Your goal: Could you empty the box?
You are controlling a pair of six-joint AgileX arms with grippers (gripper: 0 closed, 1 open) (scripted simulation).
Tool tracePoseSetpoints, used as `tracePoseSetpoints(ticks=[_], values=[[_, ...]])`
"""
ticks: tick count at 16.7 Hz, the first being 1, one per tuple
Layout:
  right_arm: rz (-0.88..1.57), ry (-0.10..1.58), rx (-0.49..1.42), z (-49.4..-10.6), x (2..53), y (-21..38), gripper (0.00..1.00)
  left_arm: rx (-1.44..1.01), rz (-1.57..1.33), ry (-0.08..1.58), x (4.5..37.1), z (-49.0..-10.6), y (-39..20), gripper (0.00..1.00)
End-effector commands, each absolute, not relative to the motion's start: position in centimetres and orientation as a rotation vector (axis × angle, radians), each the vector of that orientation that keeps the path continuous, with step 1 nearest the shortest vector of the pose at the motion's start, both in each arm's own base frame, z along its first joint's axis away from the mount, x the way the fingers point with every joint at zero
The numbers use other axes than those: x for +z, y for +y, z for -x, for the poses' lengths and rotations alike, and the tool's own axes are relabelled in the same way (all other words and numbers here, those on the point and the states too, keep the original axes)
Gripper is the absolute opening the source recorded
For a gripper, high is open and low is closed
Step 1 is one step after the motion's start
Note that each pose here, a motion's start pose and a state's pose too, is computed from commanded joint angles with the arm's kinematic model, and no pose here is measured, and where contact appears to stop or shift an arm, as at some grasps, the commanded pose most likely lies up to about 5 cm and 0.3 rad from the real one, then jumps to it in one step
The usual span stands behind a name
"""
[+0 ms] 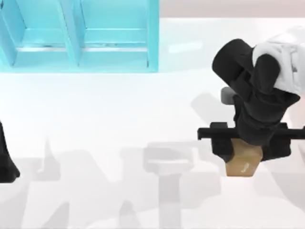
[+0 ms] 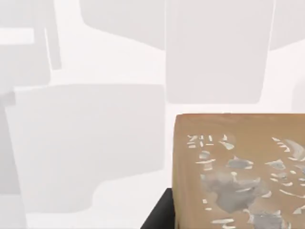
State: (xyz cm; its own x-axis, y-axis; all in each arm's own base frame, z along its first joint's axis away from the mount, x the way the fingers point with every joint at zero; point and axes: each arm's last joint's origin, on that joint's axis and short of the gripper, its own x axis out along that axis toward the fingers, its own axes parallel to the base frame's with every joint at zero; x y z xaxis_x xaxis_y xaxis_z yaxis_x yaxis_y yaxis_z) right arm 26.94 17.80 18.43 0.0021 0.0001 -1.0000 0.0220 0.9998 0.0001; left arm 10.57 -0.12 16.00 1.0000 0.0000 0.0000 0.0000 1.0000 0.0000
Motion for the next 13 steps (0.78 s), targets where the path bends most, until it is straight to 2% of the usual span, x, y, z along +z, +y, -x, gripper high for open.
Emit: tracePoseSetpoints(ticks=[6,13], values=[[-0.023,1.568,-0.019,-26.8,18.3,18.0,0.0,0.0,0.0,0.0,16.0,-10.6,-0.1,1.0],[-0.018,1.568,-0.017,-26.7,13.8,18.1,0.0,0.0,0.0,0.0,16.0,-10.6,-0.1,1.0]])
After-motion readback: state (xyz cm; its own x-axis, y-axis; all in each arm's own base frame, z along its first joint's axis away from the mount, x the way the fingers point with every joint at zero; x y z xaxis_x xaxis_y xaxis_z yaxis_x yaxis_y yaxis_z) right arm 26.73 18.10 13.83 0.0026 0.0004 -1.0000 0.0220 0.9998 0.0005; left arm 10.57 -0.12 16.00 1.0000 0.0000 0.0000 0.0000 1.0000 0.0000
